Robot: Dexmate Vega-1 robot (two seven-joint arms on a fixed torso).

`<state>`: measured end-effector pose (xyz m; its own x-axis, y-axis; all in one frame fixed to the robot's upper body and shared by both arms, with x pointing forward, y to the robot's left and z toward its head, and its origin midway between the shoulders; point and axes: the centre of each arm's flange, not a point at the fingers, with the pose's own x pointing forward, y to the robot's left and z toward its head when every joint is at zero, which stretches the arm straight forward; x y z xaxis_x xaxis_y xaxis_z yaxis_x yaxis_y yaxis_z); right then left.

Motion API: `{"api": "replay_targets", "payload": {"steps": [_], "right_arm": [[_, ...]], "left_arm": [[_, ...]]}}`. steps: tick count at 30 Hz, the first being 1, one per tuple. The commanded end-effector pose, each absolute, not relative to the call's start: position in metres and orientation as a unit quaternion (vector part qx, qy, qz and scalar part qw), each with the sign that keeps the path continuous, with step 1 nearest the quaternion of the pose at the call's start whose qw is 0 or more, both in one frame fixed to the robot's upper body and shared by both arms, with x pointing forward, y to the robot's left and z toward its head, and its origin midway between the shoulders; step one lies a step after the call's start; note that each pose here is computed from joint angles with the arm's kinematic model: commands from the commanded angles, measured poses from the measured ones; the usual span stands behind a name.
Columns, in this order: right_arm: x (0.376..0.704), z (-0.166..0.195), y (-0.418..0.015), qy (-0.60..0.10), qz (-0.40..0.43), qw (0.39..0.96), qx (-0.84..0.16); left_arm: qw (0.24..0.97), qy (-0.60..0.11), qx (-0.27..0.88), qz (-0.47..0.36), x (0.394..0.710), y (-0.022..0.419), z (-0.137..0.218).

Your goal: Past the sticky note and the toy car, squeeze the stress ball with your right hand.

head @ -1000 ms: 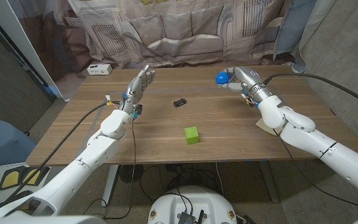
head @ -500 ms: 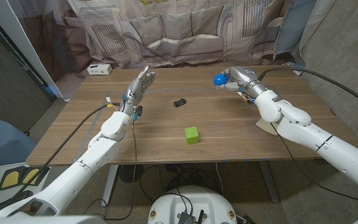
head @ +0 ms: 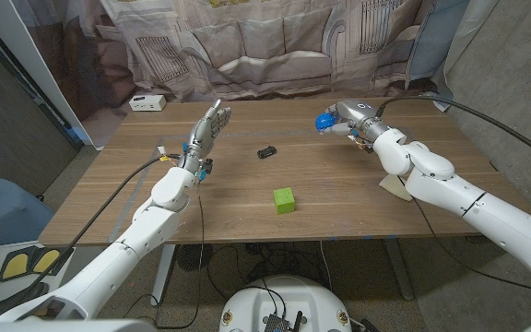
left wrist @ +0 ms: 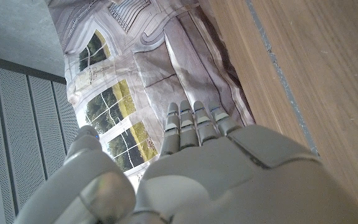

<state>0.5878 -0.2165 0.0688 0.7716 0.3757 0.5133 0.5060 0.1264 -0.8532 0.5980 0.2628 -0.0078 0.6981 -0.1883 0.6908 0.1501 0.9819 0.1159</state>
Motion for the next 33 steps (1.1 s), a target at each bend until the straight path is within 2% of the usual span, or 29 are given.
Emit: {"api": "replay_targets", "payload": {"steps": [1,33], "right_arm": [[0.6,0.072,-0.213,-0.304,-0.034,0.666,-0.681],[0.633,0.061,-0.21,-0.222,-0.005,0.64,-0.735]], "left_arm": [[0.923,-0.374,0.023,-0.085,0.594,0.265,-0.012],[0.925,-0.369,0.018,-0.088,0.596,0.262,-0.015]]}}
